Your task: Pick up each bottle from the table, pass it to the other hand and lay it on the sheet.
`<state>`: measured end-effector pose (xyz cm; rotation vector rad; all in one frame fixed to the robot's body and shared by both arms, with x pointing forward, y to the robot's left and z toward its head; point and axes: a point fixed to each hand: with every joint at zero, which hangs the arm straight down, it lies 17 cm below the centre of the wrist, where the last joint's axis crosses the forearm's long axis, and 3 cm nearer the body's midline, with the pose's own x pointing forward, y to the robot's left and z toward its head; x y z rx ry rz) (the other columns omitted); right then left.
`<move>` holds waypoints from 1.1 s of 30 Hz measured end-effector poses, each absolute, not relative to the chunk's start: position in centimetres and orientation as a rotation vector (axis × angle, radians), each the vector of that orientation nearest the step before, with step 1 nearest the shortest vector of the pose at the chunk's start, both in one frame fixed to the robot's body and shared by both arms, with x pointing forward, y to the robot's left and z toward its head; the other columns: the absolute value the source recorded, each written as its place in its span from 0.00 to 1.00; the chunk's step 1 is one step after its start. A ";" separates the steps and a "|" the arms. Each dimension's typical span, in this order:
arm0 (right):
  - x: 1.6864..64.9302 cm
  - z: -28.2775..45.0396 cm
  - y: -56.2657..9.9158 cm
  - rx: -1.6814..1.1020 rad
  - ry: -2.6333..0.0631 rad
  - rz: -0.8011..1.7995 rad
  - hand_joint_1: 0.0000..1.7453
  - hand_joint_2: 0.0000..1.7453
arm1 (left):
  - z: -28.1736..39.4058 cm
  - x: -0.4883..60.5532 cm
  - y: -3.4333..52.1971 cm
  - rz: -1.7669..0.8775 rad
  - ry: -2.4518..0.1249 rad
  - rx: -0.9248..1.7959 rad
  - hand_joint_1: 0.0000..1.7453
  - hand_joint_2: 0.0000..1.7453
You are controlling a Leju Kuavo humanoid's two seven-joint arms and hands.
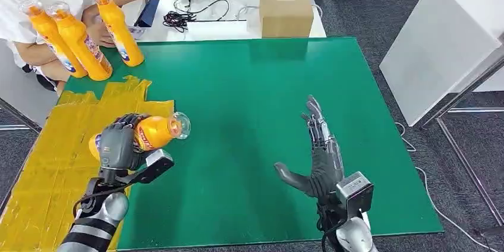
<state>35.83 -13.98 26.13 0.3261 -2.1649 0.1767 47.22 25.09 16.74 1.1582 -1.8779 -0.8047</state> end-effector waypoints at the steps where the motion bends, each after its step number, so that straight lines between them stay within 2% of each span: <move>1: 35.8 26.2 -13.9 0.333 -2.165 0.180 0.00 1.00 | 16.2 47.5 25.2 -0.839 -1.851 1.179 1.00 1.00; 11: 36.3 26.3 -13.5 0.355 -2.164 0.199 0.00 1.00 | 10.9 50.3 28.6 -1.034 -1.592 1.318 1.00 1.00; 18: 36.5 25.9 -12.9 0.379 -2.148 0.214 0.00 1.00 | 9.6 51.3 32.1 -1.122 -1.418 1.475 1.00 1.00; 28: 36.8 25.3 -12.7 0.380 -2.134 0.219 0.00 1.00 | 8.4 51.3 33.3 -1.138 -1.365 1.478 1.00 1.00; 29: 36.8 25.3 -12.7 0.380 -2.133 0.219 0.00 1.00 | 8.3 51.3 33.3 -1.139 -1.363 1.477 0.00 1.00; 31: 36.8 25.2 -12.7 0.380 -2.130 0.219 0.00 1.00 | 8.1 51.4 33.5 -1.138 -1.359 1.464 0.00 1.00; 32: 36.9 25.1 -12.7 0.382 -2.125 0.214 0.00 0.00 | 7.9 51.4 33.6 -1.135 -1.360 1.453 0.00 1.00; 33: 37.0 25.0 -12.8 0.381 -2.117 0.204 0.00 0.00 | 7.8 51.4 33.6 -1.130 -1.364 1.442 0.00 1.00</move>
